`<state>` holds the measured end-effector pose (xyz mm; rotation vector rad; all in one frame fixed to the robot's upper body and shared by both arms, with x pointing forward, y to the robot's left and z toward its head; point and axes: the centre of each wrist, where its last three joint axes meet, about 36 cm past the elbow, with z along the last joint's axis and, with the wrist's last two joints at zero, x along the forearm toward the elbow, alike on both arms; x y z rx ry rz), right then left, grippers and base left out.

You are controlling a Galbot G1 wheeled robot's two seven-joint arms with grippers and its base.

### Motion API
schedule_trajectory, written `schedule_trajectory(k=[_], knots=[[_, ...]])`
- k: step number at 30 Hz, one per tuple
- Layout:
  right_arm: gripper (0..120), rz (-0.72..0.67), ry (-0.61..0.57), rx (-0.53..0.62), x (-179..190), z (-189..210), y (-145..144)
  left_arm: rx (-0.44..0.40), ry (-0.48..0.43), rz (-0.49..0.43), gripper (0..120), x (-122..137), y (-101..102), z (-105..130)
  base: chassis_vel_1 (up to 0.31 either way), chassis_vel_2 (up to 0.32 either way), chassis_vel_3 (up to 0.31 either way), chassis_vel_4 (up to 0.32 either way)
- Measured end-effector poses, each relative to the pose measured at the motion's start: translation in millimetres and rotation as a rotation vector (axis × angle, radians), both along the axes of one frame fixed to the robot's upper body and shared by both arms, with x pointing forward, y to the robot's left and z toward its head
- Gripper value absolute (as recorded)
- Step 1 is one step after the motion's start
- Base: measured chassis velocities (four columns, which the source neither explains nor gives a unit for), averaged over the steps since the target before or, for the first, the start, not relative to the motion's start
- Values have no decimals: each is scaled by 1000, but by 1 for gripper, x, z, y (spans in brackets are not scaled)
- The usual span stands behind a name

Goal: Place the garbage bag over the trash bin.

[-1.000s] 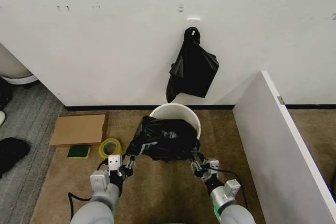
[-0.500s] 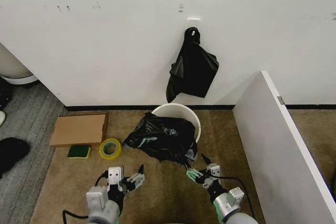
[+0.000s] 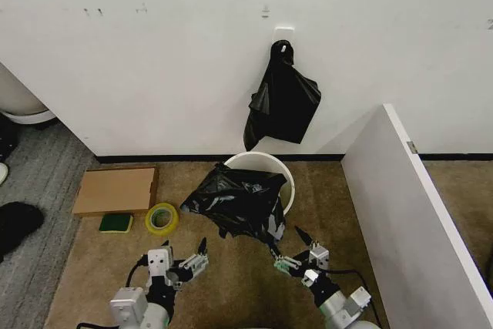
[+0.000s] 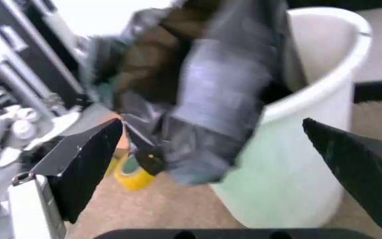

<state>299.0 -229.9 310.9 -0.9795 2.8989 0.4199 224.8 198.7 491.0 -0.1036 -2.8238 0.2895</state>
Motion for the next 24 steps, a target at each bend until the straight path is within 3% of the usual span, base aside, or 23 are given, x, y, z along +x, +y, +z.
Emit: schedule_trajectory(k=[12,18,24], knots=[[100,34,-120,82,9,-1,-24,-7,-43,17,100,-3,4,8,0,0,0,0],[100,-16,-159,51,28,37,-48,12,-190,19,100,-6,3,3,0,0,0,0],[100,-22,-168,12,50,83,-59,-46,-320,26,100,-12,-1,-4,0,0,0,0]])
